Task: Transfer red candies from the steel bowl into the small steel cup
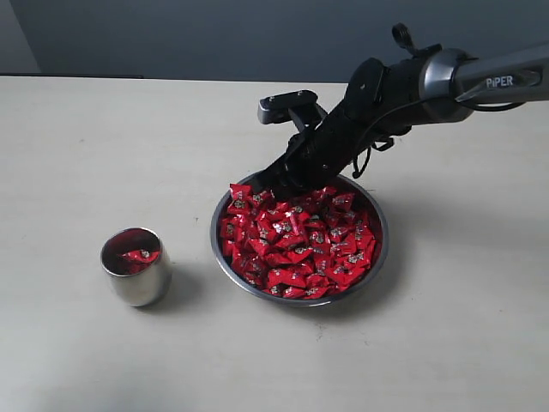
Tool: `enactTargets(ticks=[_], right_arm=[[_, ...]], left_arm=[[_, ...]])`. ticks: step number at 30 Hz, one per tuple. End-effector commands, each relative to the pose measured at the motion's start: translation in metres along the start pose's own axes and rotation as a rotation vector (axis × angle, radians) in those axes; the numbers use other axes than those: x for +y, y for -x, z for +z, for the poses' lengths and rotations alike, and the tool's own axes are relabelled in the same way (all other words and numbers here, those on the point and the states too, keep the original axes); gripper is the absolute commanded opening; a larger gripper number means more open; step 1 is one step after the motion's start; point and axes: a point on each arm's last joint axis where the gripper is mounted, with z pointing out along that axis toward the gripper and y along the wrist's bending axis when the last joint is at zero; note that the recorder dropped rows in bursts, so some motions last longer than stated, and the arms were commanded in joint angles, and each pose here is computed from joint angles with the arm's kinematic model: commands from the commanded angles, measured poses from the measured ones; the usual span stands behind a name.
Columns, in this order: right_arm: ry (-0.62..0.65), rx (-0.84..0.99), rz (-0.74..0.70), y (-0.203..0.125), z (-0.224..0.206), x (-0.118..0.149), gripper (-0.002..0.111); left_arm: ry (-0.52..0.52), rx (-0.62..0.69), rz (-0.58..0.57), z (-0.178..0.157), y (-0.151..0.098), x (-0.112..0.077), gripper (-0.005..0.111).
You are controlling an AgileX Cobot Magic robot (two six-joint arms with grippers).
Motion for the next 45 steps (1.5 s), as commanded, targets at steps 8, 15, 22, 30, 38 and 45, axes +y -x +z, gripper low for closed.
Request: enactTargets(ticks=[8, 15, 22, 30, 38, 45], right_arm=[[-0.025, -0.103, -0.025, 0.0167, -0.0283, 0.0047, -0.001], [-0.026, -0.1, -0.029, 0.0165, -0.0282, 0.0046, -0.001], [-0.028, -0.096, -0.033, 0.0161, -0.0282, 0.0044, -0.001], [-0.021, -0.089, 0.031, 0.0155, -0.0281, 0.0048, -0.001], [-0.006, -0.081, 0.208, 0.0147, -0.0281, 0.0056, -0.001], [-0.011, -0.081, 0.21, 0.0145, -0.0281, 0.005, -0.001]], left_arm=[[0.0, -0.002, -0.003, 0.0, -0.0009, -0.0001, 0.0], [0.0, -0.002, -0.003, 0.0, -0.0009, -0.0001, 0.0], [0.0, -0.002, -0.003, 0.0, -0.0009, -0.0001, 0.0], [0.0, -0.002, -0.003, 0.0, -0.0009, -0.0001, 0.0], [0.0, -0.002, -0.003, 0.0, -0.0009, -0.0001, 0.0], [0.0, -0.002, -0.003, 0.0, -0.0009, -0.0001, 0.0]])
